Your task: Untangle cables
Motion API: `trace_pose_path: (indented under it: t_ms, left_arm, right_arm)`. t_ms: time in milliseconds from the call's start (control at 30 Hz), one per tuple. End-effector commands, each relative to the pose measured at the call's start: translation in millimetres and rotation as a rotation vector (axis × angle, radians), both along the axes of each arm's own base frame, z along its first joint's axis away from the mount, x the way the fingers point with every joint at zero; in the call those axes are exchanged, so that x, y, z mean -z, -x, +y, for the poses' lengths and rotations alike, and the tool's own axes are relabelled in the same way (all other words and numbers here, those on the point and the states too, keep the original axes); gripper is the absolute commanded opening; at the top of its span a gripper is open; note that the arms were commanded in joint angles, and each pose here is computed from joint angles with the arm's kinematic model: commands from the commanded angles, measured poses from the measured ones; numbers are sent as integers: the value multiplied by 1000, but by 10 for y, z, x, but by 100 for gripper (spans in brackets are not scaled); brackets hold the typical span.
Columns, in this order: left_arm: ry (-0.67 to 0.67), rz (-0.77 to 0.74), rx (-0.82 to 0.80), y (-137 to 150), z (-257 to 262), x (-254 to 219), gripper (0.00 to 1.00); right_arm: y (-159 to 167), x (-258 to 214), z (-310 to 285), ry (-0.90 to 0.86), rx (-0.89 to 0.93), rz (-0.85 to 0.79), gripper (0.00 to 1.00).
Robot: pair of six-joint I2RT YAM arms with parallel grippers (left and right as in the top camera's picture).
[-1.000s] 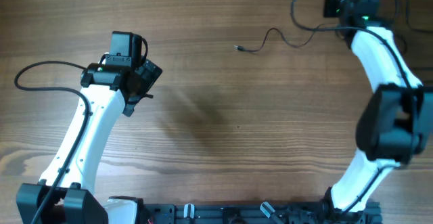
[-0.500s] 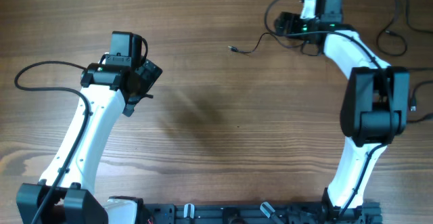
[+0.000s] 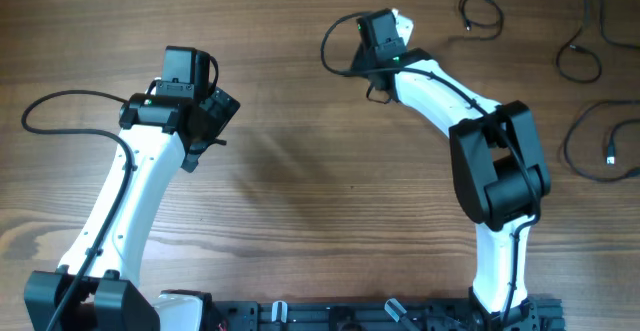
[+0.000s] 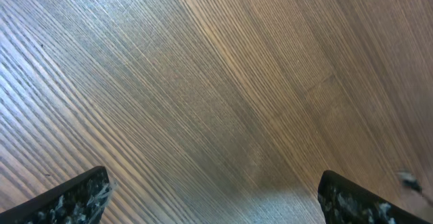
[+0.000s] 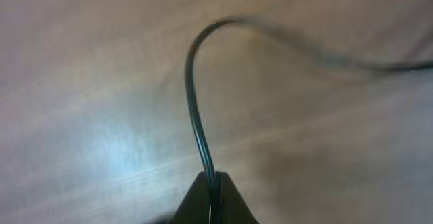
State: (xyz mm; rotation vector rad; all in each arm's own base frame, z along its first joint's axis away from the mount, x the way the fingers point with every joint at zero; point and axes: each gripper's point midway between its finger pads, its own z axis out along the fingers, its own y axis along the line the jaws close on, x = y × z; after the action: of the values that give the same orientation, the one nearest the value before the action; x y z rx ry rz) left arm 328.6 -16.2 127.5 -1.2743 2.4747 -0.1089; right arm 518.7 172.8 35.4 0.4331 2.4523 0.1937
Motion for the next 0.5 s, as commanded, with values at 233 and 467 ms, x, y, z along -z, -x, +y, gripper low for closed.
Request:
trace_pose_path:
  t_ms: [233,467]
  left_arm:
    - [-5,-15,-4,-19,21,-50,100]
    - [-5,-15,-4,-19,21,-50,100]
  right_arm:
    - [-403,-1832,-662,232,-80,-442,4]
    - [-549,-1421,-1315,135,131,-365,7]
